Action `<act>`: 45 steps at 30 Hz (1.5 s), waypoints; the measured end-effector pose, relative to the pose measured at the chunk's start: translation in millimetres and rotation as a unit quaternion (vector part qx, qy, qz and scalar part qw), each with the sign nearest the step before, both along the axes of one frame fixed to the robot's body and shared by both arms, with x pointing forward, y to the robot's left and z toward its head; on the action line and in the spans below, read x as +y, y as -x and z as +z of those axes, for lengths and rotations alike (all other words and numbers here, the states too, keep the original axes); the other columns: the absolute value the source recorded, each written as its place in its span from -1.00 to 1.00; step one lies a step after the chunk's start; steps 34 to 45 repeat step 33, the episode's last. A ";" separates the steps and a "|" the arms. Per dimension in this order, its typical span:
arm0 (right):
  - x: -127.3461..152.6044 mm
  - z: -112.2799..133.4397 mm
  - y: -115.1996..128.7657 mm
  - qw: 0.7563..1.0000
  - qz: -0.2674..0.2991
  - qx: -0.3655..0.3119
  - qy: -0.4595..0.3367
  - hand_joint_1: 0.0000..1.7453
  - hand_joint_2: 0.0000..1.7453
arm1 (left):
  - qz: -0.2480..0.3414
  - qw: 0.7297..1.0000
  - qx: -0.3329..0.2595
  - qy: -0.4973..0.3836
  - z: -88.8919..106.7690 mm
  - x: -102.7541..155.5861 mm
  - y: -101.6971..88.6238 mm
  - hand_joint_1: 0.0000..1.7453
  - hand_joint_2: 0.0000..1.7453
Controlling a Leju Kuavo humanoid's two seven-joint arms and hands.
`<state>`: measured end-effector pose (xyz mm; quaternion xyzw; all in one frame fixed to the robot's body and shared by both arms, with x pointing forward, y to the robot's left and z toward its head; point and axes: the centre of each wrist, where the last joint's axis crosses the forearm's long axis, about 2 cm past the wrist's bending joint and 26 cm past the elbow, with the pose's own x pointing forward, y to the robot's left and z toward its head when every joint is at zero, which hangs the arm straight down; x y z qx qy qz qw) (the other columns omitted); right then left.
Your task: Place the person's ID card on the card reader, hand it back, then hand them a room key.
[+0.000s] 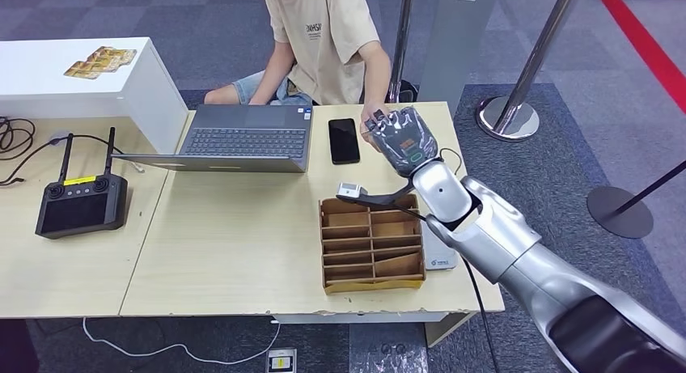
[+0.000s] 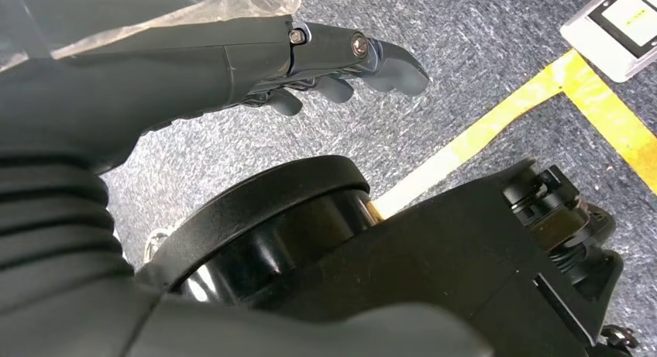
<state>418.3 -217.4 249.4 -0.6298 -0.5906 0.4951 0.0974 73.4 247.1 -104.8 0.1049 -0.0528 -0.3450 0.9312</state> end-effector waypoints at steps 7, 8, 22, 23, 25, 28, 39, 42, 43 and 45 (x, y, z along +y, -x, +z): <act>-4.7 -4.2 -2.8 1.000 -0.009 0.015 -0.020 -1.00 -1.00 | -0.001 1.000 -0.001 -0.001 -0.3 2.6 0.5 -1.00 -1.00; -5.9 -4.6 -3.1 0.999 -0.010 0.016 -0.028 -1.00 -1.00 | -0.001 1.000 -0.001 -0.001 -0.3 2.8 0.6 -1.00 -1.00; -64.0 -14.9 4.3 0.977 -0.082 0.026 -0.197 -1.00 -1.00 | 0.011 1.000 0.006 -0.003 -1.1 5.3 3.8 -1.00 -1.00; -72.1 -15.5 6.4 0.972 -0.088 0.025 -0.215 -1.00 -1.00 | 0.013 1.000 0.006 -0.003 -1.2 6.1 4.1 -1.00 -1.00; -89.0 -18.2 12.0 0.963 -0.105 0.024 -0.248 -1.00 -1.00 | 0.018 1.000 0.006 -0.004 -1.5 8.5 4.7 -1.00 -1.00; -114.9 -25.3 24.7 0.943 -0.134 0.028 -0.302 -1.00 -1.00 | 0.022 1.000 0.003 -0.004 -1.9 13.2 5.3 -1.00 -1.00; -160.2 -34.0 51.7 0.905 -0.173 0.020 -0.389 -1.00 -1.00 | 0.030 1.000 -0.001 -0.004 -2.5 18.4 7.5 -1.00 -1.00; -160.2 -34.0 51.7 0.905 -0.173 0.020 -0.389 -1.00 -1.00 | 0.030 1.000 -0.001 -0.004 -2.5 18.4 7.5 -1.00 -1.00; -160.2 -34.0 51.7 0.905 -0.173 0.020 -0.389 -1.00 -1.00 | 0.030 1.000 -0.001 -0.004 -2.5 18.4 7.5 -1.00 -1.00; -160.2 -34.0 51.7 0.905 -0.173 0.020 -0.389 -1.00 -1.00 | 0.030 1.000 -0.001 -0.004 -2.5 18.4 7.5 -1.00 -1.00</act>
